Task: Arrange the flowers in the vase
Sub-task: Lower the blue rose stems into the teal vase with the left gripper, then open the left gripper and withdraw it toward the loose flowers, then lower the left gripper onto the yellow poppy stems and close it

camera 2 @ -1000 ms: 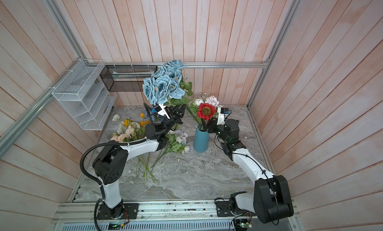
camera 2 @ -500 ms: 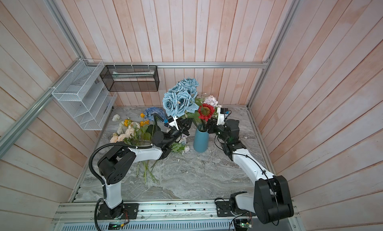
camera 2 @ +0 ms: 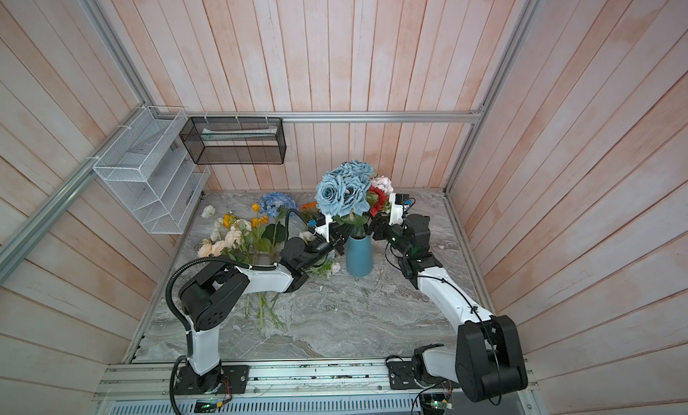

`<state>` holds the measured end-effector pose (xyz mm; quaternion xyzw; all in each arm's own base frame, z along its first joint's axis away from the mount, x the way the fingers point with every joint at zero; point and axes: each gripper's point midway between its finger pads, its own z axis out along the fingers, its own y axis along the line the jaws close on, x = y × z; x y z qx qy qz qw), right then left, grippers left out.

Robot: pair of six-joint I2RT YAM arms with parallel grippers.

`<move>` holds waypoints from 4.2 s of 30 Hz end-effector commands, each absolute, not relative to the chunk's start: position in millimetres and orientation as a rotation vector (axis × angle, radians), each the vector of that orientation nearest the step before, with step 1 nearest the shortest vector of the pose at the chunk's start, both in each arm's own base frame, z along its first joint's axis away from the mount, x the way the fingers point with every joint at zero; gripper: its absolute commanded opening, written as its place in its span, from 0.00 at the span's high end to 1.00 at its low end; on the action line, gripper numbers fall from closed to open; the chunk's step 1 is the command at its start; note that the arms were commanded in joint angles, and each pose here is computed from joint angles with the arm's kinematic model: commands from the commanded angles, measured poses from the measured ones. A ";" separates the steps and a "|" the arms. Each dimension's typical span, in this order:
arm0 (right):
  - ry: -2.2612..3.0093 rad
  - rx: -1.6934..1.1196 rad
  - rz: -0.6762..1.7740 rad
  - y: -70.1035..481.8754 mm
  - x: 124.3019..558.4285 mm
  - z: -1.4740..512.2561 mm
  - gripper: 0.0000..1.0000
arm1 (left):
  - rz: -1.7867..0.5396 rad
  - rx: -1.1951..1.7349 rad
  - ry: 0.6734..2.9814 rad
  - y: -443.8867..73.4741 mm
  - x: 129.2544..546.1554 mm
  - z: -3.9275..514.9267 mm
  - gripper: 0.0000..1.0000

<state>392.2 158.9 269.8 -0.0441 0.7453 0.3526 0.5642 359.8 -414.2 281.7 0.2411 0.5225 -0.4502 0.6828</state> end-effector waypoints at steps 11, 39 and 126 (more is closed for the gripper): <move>1.776 -0.095 0.770 149.1 384.7 262.8 0.22 | -1.092 0.591 1.224 -425.9 350.2 294.3 0.33; 1.764 -0.349 0.848 168.0 333.5 266.5 0.02 | -1.165 0.466 1.349 -359.9 339.2 316.2 0.17; 1.669 -0.397 0.747 203.8 351.0 281.0 0.42 | -0.024 -0.214 2.604 -54.0 427.5 29.3 0.77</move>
